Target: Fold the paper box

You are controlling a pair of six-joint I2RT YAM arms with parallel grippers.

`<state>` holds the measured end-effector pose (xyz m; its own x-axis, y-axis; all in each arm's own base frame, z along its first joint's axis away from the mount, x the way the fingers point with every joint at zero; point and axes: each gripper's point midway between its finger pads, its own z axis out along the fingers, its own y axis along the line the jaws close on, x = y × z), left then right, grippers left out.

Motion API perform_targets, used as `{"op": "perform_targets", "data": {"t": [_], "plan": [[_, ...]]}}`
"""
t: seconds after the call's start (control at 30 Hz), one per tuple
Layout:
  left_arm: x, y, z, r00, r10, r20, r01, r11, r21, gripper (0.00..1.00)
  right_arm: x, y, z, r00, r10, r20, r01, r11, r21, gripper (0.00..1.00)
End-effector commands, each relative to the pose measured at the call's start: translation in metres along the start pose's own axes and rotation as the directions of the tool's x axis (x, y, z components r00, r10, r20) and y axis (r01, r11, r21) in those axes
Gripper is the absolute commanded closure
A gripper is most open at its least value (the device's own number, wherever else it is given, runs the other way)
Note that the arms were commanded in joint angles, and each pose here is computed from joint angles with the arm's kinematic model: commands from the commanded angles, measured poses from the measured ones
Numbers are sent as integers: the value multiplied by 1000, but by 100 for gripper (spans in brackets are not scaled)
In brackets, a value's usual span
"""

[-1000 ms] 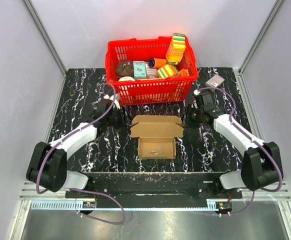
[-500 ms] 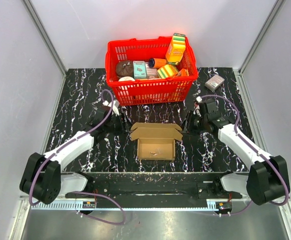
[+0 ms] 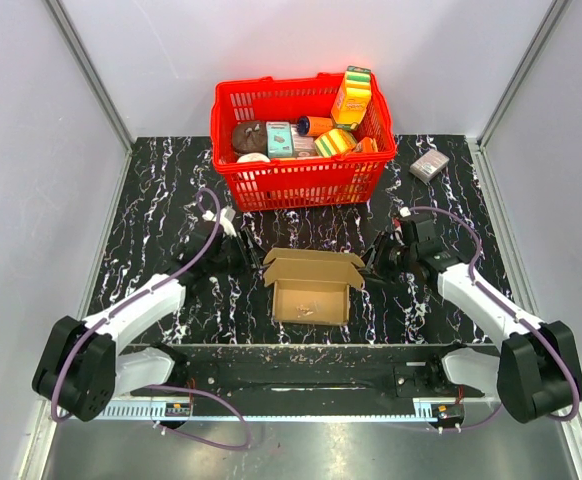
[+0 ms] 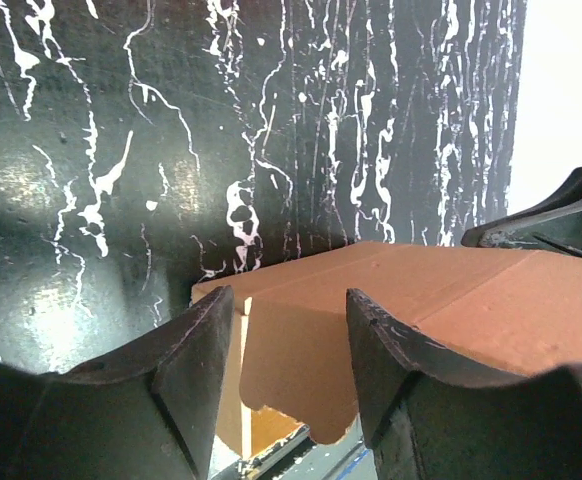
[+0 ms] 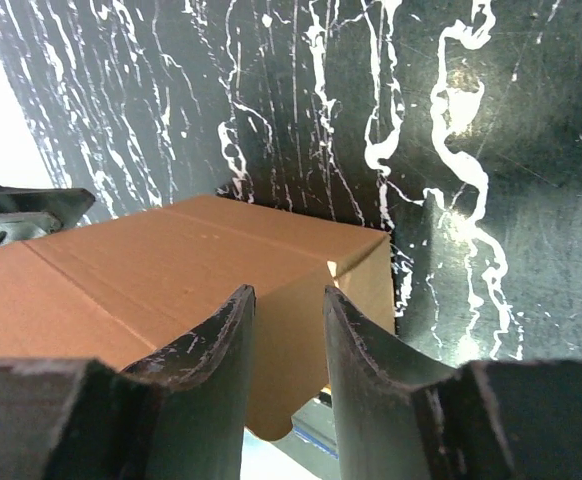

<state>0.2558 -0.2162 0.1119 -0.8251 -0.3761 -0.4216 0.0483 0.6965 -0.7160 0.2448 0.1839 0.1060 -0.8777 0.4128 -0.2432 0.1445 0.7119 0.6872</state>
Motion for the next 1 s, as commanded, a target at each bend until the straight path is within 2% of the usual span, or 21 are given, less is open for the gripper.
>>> {"op": "perform_targets", "data": {"t": [0.0, 0.43, 0.97], "plan": [[-9, -27, -5, 998, -43, 54, 37, 993, 111, 46, -10, 24, -6, 998, 38, 47, -33, 994, -101, 60], [3, -34, -3, 995, -90, 49, 81, 984, 157, 45, -3, 26, -7, 992, 119, 49, -110, 982, -155, 57], [-9, -40, -3, 993, -81, 83, 68, 987, 147, 43, -20, 20, -26, 981, 69, 183, -54, 995, -85, 56]]}}
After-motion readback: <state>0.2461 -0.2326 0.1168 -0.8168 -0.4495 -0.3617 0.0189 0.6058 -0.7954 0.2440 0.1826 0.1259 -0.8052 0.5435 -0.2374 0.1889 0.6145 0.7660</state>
